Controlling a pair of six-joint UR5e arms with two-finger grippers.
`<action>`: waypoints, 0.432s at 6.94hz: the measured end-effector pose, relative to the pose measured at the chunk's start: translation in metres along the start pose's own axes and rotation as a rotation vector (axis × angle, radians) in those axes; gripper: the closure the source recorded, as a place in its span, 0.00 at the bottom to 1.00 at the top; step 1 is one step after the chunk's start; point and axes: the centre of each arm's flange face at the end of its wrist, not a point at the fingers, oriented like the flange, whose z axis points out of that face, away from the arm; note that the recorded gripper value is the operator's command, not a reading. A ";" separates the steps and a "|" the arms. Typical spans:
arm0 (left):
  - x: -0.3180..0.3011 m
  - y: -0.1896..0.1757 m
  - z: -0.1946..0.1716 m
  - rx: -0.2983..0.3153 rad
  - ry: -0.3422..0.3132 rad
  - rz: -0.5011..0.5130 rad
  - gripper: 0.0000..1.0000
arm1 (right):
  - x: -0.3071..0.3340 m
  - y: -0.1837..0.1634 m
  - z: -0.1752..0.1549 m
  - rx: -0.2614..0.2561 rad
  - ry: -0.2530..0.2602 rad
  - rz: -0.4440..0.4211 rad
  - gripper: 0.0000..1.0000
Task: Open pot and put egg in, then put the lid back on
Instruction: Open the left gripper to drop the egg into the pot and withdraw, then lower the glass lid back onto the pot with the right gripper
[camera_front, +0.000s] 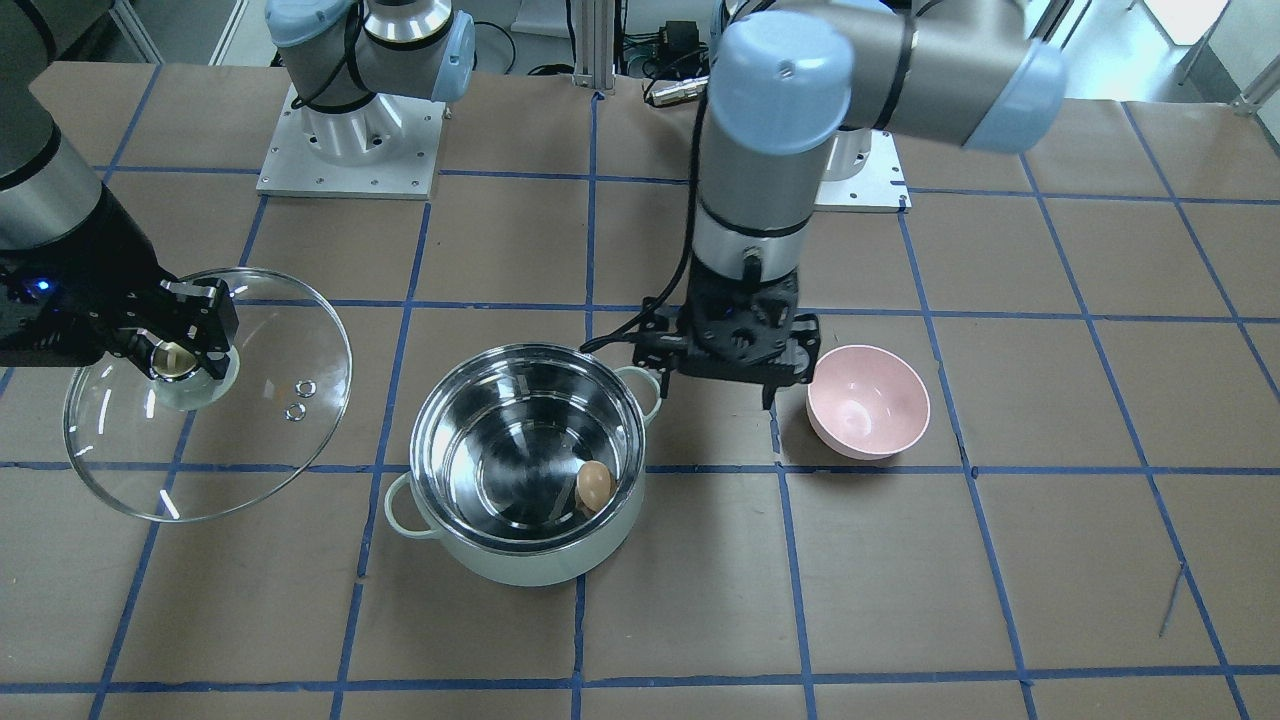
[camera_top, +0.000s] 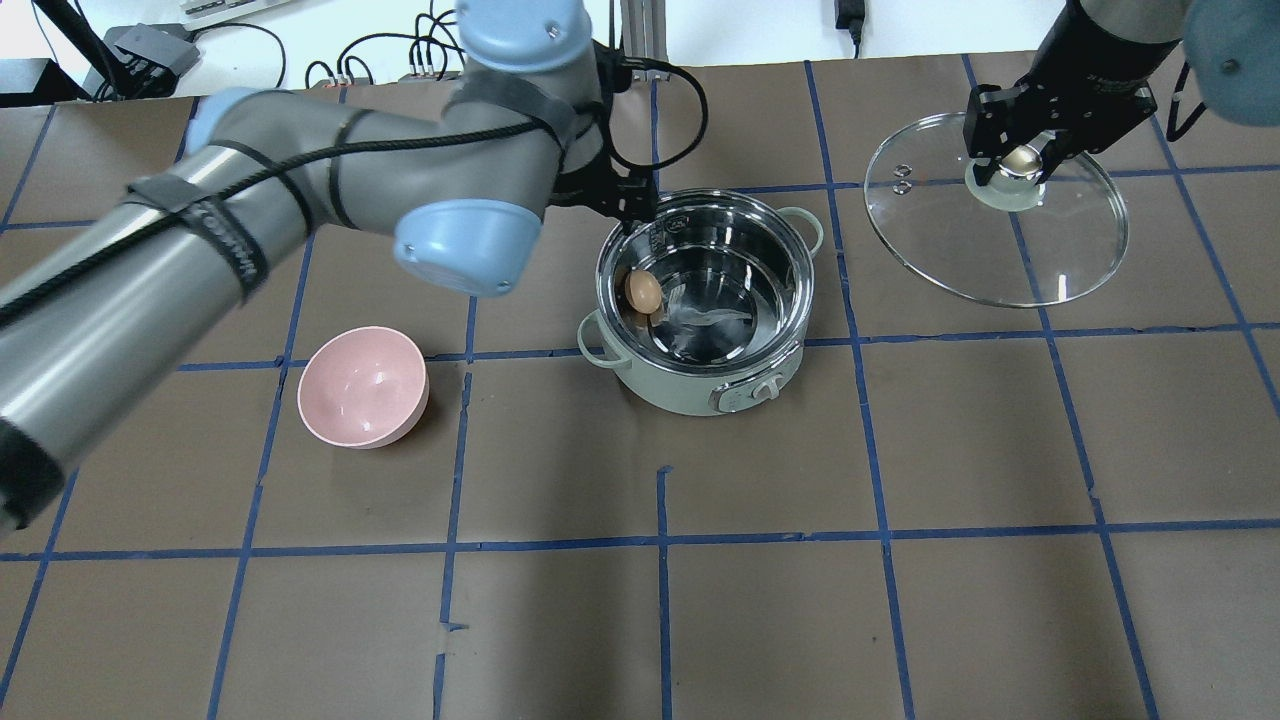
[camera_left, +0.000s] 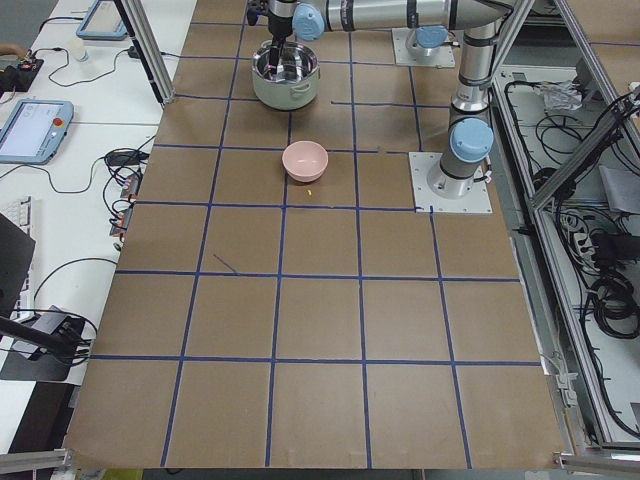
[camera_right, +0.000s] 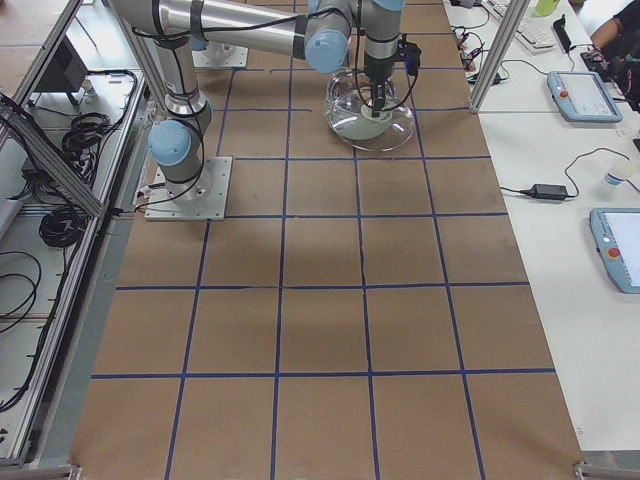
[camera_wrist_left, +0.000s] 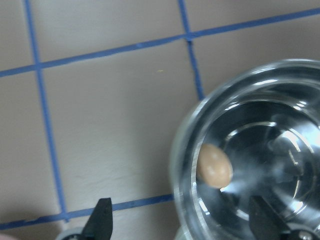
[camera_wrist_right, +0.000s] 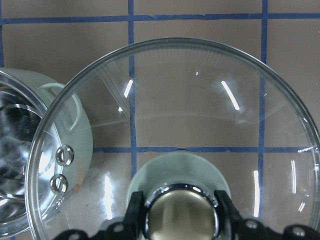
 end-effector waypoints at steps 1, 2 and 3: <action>-0.035 0.018 -0.032 -0.052 0.008 -0.049 0.04 | -0.028 0.002 -0.003 0.011 -0.013 0.003 0.79; -0.059 0.039 -0.062 -0.086 0.009 -0.089 0.04 | -0.075 0.004 -0.006 0.031 -0.032 -0.001 0.77; -0.074 0.058 -0.085 -0.106 0.008 -0.116 0.04 | -0.122 0.005 -0.004 0.060 -0.048 -0.016 0.77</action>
